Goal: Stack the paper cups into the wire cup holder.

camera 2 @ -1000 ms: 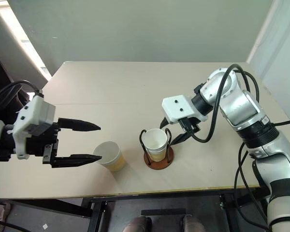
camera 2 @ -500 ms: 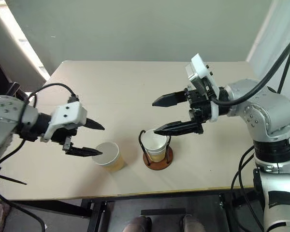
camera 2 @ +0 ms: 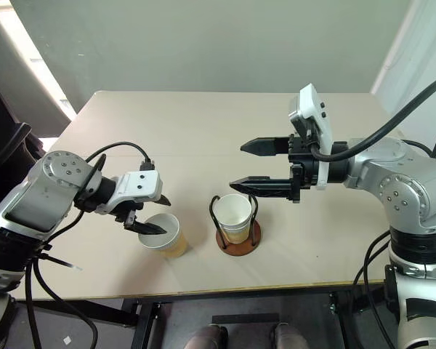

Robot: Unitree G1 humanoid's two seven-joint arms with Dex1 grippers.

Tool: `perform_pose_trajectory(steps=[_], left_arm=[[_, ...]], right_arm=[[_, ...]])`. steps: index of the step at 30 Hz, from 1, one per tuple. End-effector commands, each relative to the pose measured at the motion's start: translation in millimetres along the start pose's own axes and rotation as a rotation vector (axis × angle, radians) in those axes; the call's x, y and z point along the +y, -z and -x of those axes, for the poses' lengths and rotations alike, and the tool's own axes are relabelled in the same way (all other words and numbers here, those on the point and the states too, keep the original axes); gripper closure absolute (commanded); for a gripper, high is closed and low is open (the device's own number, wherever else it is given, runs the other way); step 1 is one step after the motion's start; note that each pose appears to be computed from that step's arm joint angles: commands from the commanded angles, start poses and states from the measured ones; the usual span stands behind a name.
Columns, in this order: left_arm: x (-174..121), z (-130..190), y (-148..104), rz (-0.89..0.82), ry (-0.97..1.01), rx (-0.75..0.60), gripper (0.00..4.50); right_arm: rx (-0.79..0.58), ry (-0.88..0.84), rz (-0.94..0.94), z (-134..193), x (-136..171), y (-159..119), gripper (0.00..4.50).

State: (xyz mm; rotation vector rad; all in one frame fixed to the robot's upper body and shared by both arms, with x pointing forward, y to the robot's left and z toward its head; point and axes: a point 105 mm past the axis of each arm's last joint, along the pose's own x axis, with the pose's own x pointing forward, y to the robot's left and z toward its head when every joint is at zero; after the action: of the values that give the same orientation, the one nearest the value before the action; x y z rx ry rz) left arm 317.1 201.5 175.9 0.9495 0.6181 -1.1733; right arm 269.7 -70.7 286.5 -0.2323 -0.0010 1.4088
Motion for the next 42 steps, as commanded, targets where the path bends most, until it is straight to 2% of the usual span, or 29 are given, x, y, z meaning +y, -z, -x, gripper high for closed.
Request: perform_pose_trajectory(steps=[1,7,8,11,13,15,20,25,27,34,42], left_arm=[[3.6,9.1,-9.5,-0.05,-0.014,-0.007,2.02],[5.9,22.4,-12.2,-0.084,-0.017,-0.014,4.25],[7.6,27.2,-14.5,-0.094,-0.023,-0.027,4.48],[18.0,69.7,-48.8,-0.175,-0.061,-0.191,4.48],[26.7,95.3,-80.9,-0.274,-0.094,-0.306,4.48],[30.9,107.2,-105.3,-0.34,-0.092,-0.392,4.48],[23.1,106.6,-151.8,-0.468,0.038,-0.54,4.48],[25.9,78.1,-179.9,-0.564,0.148,-0.517,4.48],[27.0,68.4,-187.1,-0.587,0.177,-0.51,4.48],[22.8,36.1,-188.8,-0.638,0.267,-0.454,4.48],[23.5,19.0,-188.5,-0.672,0.292,-0.426,4.48]], right_arm=[[-0.011,0.014,0.046,3.2,4.3,-7.6,0.14],[0.001,0.033,0.052,4.5,1.5,-5.6,0.14],[0.004,0.031,0.05,5.1,2.0,-5.1,0.14],[0.059,-0.032,0.029,22.0,16.8,2.0,0.14],[0.092,0.008,0.023,46.0,14.6,4.3,0.14],[0.097,0.06,0.029,63.5,10.0,2.2,0.14],[0.093,0.133,0.055,85.0,6.8,-2.1,0.14],[0.105,0.189,0.08,92.5,5.7,-3.2,0.14],[0.112,0.194,0.084,92.2,7.6,-2.6,0.14],[0.132,0.229,0.091,93.2,14.6,-2.5,0.14],[0.151,0.259,0.092,93.7,16.2,-1.9,0.14]])
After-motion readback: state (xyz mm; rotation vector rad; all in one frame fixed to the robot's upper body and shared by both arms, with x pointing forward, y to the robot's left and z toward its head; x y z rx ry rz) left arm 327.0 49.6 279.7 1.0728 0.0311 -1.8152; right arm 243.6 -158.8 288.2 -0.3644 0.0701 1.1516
